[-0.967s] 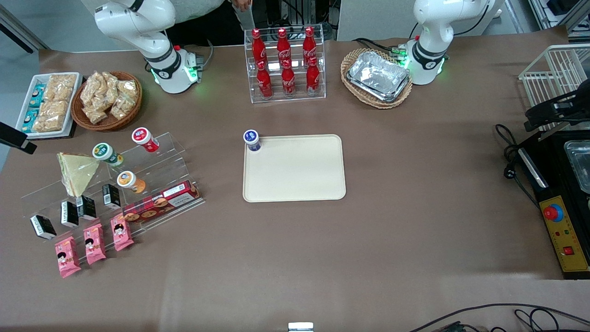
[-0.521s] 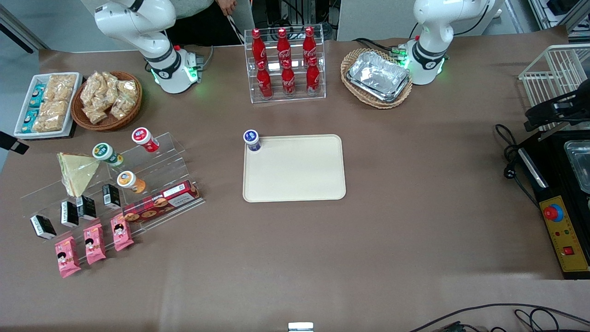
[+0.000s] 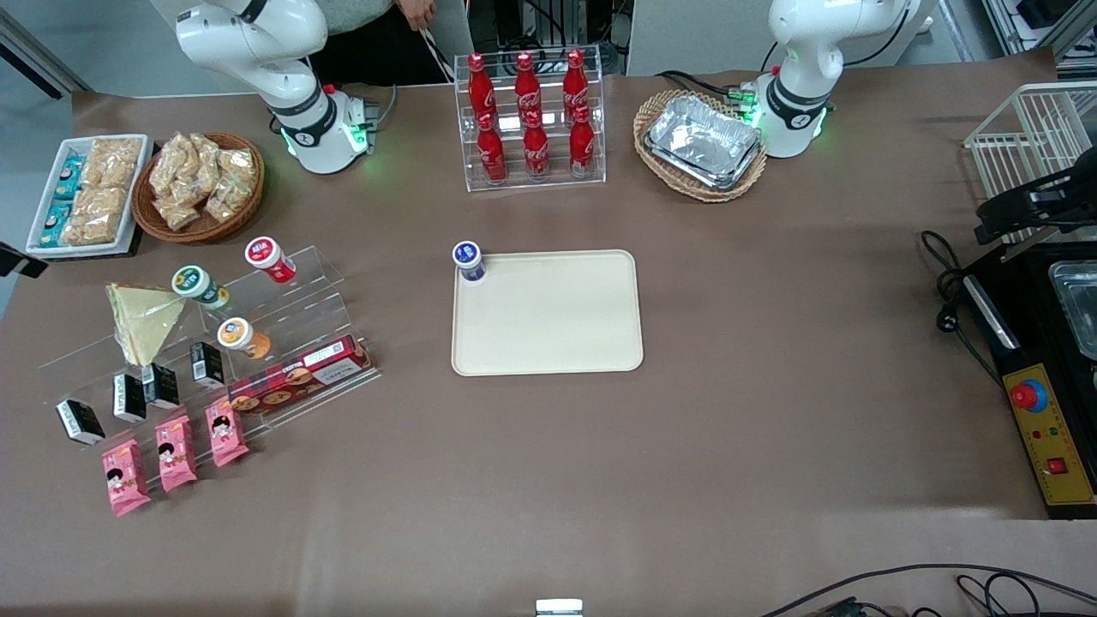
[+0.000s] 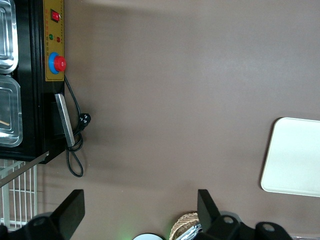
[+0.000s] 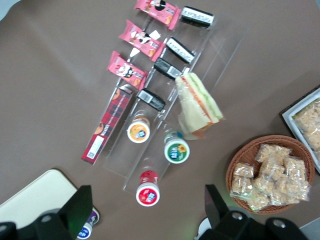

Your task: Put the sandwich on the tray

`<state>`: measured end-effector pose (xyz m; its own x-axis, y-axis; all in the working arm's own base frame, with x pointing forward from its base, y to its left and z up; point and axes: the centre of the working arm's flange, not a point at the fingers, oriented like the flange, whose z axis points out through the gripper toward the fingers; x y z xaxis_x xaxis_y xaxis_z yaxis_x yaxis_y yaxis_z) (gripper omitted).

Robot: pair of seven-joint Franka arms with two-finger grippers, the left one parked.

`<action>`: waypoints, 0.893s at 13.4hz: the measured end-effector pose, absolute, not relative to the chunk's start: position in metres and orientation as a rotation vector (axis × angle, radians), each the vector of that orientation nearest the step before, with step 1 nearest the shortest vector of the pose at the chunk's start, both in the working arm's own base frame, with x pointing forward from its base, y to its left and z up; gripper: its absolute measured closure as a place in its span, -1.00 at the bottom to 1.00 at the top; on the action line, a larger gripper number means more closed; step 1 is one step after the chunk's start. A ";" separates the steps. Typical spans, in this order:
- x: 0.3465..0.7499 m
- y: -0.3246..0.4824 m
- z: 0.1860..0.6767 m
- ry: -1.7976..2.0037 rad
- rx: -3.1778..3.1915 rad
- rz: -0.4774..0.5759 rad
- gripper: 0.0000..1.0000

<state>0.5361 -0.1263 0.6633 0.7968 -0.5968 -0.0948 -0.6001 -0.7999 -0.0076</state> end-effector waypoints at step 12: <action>0.532 -0.210 0.588 0.621 -3.065 0.251 -1.00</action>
